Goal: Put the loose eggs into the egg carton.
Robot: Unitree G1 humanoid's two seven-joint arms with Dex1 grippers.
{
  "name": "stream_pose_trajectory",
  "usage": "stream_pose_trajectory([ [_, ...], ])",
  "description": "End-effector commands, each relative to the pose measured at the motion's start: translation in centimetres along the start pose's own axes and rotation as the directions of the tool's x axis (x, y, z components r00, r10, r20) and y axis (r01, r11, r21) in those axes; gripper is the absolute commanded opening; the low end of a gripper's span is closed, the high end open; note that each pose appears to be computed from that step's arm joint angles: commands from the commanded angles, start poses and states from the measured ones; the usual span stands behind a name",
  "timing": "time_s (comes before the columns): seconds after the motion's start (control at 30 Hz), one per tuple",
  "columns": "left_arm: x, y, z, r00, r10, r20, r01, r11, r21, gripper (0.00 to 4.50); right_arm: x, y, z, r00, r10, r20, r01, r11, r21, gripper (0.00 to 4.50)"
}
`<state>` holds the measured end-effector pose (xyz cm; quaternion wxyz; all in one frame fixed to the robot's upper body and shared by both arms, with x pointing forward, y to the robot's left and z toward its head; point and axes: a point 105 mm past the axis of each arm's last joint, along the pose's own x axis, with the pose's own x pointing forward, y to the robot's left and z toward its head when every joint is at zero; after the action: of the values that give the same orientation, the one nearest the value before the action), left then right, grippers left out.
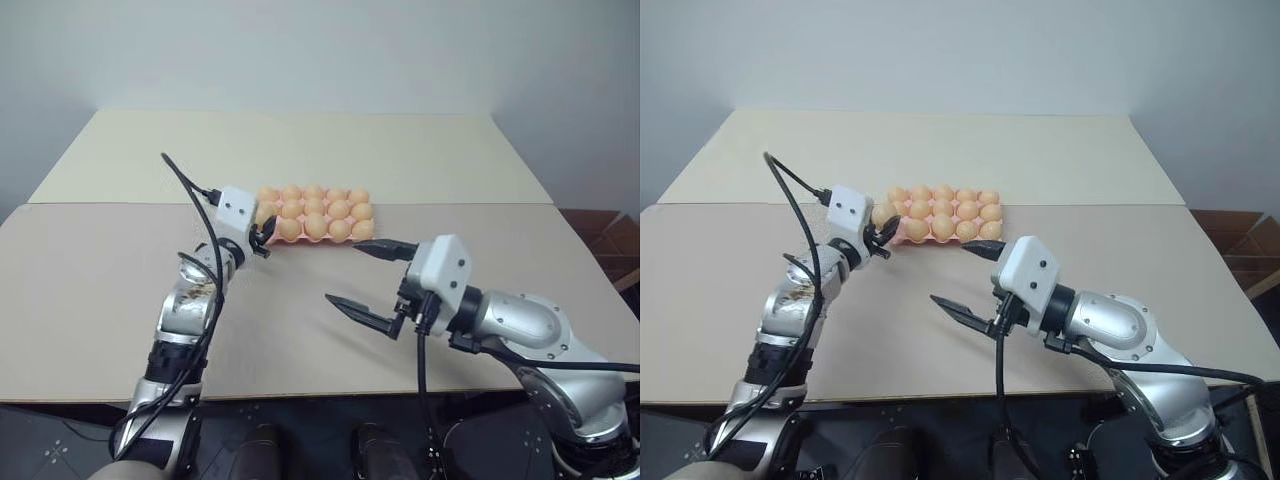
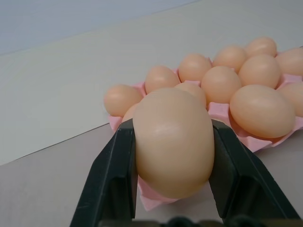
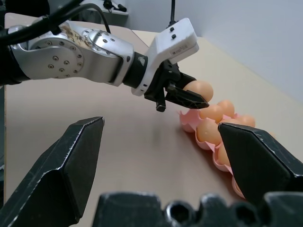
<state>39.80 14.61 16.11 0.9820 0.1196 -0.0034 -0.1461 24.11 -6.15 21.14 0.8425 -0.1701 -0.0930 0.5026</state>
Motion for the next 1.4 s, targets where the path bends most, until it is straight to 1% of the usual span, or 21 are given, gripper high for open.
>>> stream_pose_trajectory([
  [0.03,0.4,0.7,0.7,0.997,0.058,0.051,-0.059,0.998,0.017,1.67,0.0,0.2,1.2,1.0,-0.008,0.03,0.009,0.999,-0.041,4.5],
  [0.2,0.6,0.0,-0.2,0.999,0.036,0.027,-0.036,0.999,0.019,1.67,0.0,0.0,1.3,0.999,-0.014,0.03,0.015,0.999,-0.044,4.5],
  [0.43,0.8,0.1,-1.1,0.999,0.048,-0.003,-0.048,0.999,0.008,1.67,0.2,-0.1,1.4,0.999,-0.023,0.036,0.025,0.999,-0.037,4.5],
  [0.53,0.8,0.3,-1.4,0.999,0.051,-0.016,-0.051,0.999,0.012,1.67,0.2,-0.9,0.9,0.996,-0.09,0.003,0.09,0.996,-0.024,4.5],
  [0.6,0.9,0.2,-1.5,0.999,0.051,-0.018,-0.05,0.999,0.011,1.67,0.2,-1.5,0.7,0.991,-0.135,-0.019,0.135,0.991,-0.006,4.5],
  [0.7,0.9,0.1,-1.5,0.999,0.046,-0.015,-0.046,0.999,0.01,1.67,0.2,-1.8,0.4,0.986,-0.159,-0.047,0.16,0.987,0.023,4.5],
  [0.83,1.0,-0.1,-1.4,0.999,0.043,-0.014,-0.042,0.999,0.008,1.67,0.1,-1.7,0.2,0.984,-0.157,-0.08,0.161,0.986,0.042,4.5],
  [1.13,1.4,-0.2,-1.2,1.0,0.03,0.006,-0.029,0.999,-0.012,1.67,0.2,-1.4,0.3,0.987,-0.142,-0.076,0.145,0.989,0.033,4.5],
  [1.2,1.6,0.0,-1.0,0.999,0.042,0.016,-0.042,0.999,-0.014,2.37,0.2,-1.4,0.3,0.987,-0.143,-0.074,0.145,0.989,0.032,4.5],
  [1.23,1.6,0.1,-0.9,0.999,0.045,0.019,-0.045,0.999,-0.014,2.52,0.2,-1.4,0.3,0.987,-0.142,-0.074,0.145,0.989,0.032,4.5],
  [1.3,1.7,0.2,-0.8,0.998,0.051,0.026,-0.051,0.999,-0.006,3.21,0.1,-1.3,0.3,0.987,-0.142,-0.075,0.145,0.989,0.032,4.5],
  [1.4,1.5,0.3,-0.5,0.997,0.064,0.04,-0.064,0.998,0.004,4.09,0.1,-1.3,0.3,0.987,-0.139,-0.077,0.142,0.989,0.032,4.5],
])
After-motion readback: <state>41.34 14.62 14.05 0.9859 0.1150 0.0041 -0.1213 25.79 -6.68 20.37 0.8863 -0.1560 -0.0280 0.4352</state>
